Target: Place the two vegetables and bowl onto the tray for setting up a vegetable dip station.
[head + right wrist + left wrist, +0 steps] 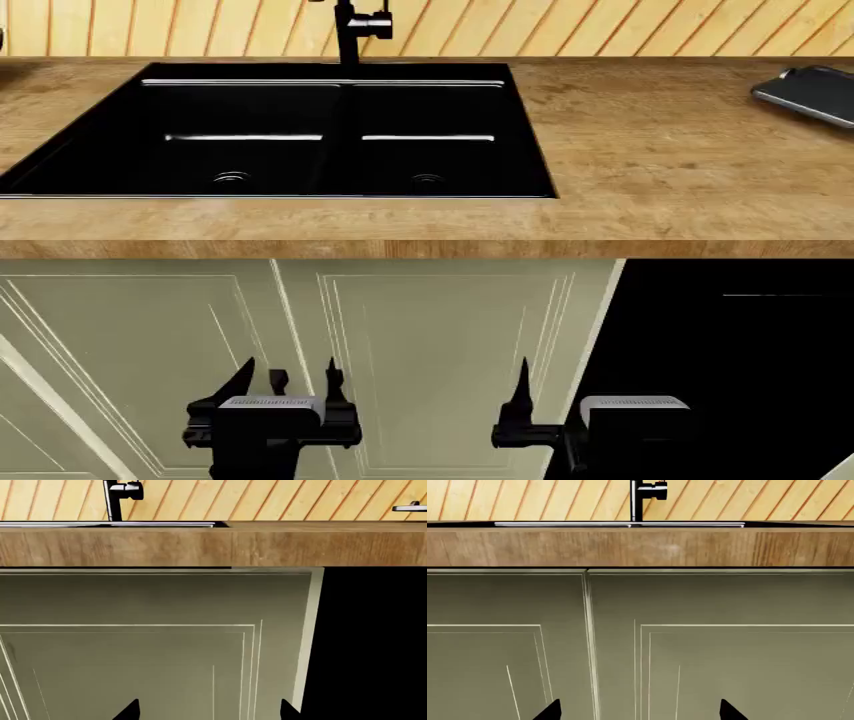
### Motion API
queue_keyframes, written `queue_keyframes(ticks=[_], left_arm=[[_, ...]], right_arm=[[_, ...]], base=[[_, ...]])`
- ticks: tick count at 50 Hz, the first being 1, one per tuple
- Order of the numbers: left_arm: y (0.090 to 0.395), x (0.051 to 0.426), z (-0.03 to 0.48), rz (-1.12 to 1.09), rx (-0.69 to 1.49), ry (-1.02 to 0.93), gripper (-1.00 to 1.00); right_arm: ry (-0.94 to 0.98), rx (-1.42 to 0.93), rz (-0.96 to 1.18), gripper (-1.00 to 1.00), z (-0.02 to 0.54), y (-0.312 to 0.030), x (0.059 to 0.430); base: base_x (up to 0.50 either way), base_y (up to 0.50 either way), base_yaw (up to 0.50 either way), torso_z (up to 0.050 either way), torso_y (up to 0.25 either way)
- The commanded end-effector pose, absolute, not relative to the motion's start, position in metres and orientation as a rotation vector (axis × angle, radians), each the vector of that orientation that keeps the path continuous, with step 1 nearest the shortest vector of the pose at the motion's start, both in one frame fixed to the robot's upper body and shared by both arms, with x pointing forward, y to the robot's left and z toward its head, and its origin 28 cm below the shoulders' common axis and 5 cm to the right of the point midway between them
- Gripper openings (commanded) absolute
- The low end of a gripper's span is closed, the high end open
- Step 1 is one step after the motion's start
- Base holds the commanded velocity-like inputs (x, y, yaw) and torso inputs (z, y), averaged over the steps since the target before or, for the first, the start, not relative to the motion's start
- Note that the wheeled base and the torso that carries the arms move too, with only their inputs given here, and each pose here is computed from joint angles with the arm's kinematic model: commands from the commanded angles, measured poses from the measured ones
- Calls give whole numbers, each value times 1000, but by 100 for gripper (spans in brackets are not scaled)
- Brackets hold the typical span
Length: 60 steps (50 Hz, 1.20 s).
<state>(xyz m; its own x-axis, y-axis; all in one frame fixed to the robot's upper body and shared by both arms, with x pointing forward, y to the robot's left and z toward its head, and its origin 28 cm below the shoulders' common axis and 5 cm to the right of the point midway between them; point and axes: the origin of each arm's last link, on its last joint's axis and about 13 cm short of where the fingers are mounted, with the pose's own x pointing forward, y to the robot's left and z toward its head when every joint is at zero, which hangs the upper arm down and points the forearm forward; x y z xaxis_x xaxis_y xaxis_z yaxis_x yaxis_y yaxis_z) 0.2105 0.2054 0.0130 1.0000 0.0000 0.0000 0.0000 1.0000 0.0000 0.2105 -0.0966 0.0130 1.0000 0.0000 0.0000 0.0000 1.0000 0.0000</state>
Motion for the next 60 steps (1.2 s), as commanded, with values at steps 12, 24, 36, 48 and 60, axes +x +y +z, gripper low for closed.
queue_keyframes(ticks=[12, 24, 36, 48, 60], left_arm=[[207, 212, 14, 5, -3, -1, 100], [207, 211, 13, 4, -3, -1, 100], [206, 210, 15, 7, -4, -2, 100], [208, 211, 11, 7, -5, -2, 100], [208, 210, 13, 7, -4, -3, 100]], right_arm=[[-15, 3, 7, 100, 15, -94, 211], [-7, 19, 8, 100, 14, -95, 212], [-8, 20, 12, 100, 14, -95, 212], [-3, 22, 15, 100, 14, -95, 212], [-3, 25, 19, 100, 14, -95, 212]], base=[[0, -46, 0, 0, 0], [0, -500, 0, 0, 0], [0, -500, 0, 0, 0], [0, -500, 0, 0, 0], [0, -500, 0, 0, 0]])
